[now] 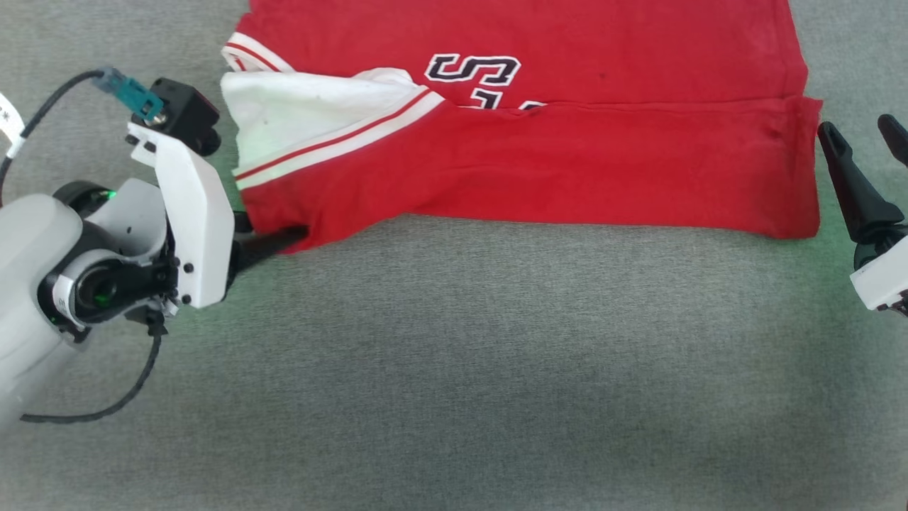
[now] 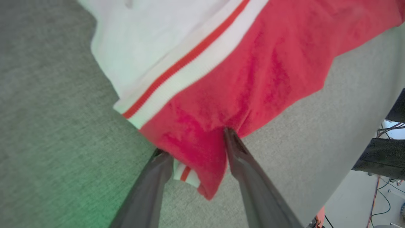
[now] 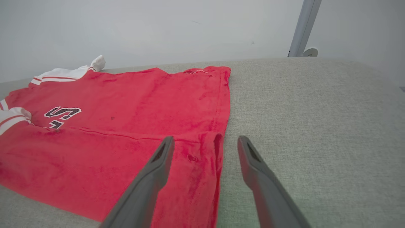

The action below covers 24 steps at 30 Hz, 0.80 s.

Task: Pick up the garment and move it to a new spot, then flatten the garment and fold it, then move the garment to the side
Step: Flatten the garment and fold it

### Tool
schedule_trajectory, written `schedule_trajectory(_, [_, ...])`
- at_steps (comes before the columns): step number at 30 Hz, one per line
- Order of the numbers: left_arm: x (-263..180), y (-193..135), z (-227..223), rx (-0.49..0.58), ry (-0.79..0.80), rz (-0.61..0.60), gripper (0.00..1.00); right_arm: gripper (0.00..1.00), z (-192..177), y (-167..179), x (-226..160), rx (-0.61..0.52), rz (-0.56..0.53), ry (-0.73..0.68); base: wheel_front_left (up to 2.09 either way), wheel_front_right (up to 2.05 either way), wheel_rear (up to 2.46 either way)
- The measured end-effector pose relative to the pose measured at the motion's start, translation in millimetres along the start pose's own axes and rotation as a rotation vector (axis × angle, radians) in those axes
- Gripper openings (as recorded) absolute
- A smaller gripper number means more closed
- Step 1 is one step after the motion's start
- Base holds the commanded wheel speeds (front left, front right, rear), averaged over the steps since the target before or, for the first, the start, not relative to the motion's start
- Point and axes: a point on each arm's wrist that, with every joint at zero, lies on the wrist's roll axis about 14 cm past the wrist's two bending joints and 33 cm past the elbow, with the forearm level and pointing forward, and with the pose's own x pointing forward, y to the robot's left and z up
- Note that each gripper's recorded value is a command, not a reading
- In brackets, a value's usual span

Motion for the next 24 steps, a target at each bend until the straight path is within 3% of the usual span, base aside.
schedule_trajectory(7, [8,-1,2,-0.003,0.007,-0.013,0.00,1.00,-2,-4,-5,-0.056,-0.006,0.038,0.00,0.00,0.00])
schedule_trajectory(18, [6,-1,2,0.018,-0.021,-0.021,0.00,1.00,-66,-3,-6,-0.231,0.053,0.488,0.00,0.00,0.00])
schedule_trajectory(23, [8,-1,2,0.022,-0.041,-0.027,0.00,1.00,-77,-3,1,-0.271,0.055,0.610,0.00,0.00,0.00])
schedule_trajectory(24, [8,-1,2,0.025,-0.046,-0.027,0.00,0.82,-79,-3,2,-0.277,0.055,0.629,0.00,0.00,0.00])
